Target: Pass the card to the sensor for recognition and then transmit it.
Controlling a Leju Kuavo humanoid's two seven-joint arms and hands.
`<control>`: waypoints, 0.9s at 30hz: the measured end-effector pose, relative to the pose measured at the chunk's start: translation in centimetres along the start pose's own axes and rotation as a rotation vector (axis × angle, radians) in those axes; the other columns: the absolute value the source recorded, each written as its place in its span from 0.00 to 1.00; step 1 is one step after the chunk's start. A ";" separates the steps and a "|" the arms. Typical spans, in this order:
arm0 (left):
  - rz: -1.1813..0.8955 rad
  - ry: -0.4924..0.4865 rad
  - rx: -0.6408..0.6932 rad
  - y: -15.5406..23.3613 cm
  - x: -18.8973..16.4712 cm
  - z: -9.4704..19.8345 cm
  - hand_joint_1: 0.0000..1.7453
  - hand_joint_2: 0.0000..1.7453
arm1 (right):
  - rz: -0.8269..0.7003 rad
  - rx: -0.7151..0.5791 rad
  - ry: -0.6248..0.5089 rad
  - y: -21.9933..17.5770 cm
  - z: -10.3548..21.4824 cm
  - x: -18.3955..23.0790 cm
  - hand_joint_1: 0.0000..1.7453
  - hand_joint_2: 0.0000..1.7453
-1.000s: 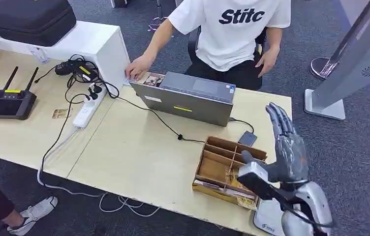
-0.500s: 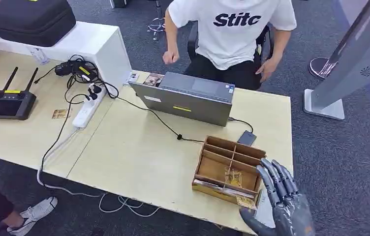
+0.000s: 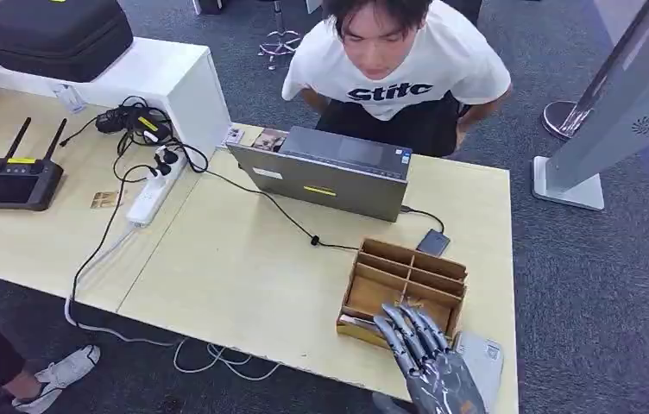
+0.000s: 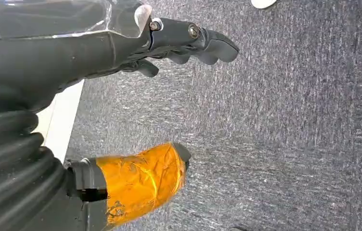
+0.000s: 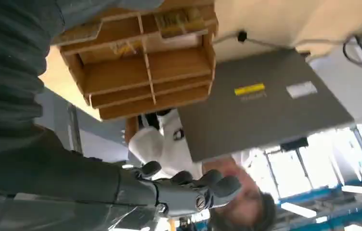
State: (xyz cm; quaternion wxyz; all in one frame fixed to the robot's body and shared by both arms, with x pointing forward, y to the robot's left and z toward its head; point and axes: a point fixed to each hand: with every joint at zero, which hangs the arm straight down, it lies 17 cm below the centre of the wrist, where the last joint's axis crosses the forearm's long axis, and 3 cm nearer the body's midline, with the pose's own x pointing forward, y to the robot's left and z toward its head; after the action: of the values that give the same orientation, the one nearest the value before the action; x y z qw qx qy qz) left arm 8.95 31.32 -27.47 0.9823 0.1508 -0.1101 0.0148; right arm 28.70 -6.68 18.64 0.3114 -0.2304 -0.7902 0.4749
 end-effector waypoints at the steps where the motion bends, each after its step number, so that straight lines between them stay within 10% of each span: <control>1: 0.000 0.000 0.001 0.1 0.0 0.0 0.00 1.00 | 0.003 0.013 0.006 0.5 0.0 -0.1 0.00 1.00; 27: 0.013 0.006 0.017 0.8 0.0 -0.2 0.00 1.00 | 0.240 0.136 0.186 4.4 1.4 -5.8 0.00 1.00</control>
State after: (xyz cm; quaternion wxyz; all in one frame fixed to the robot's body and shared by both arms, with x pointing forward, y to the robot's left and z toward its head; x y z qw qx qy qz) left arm 8.92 32.18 -27.44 0.9812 0.1582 -0.1080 0.0224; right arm 32.10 -9.41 12.64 0.3392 -0.3444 -0.6907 0.5378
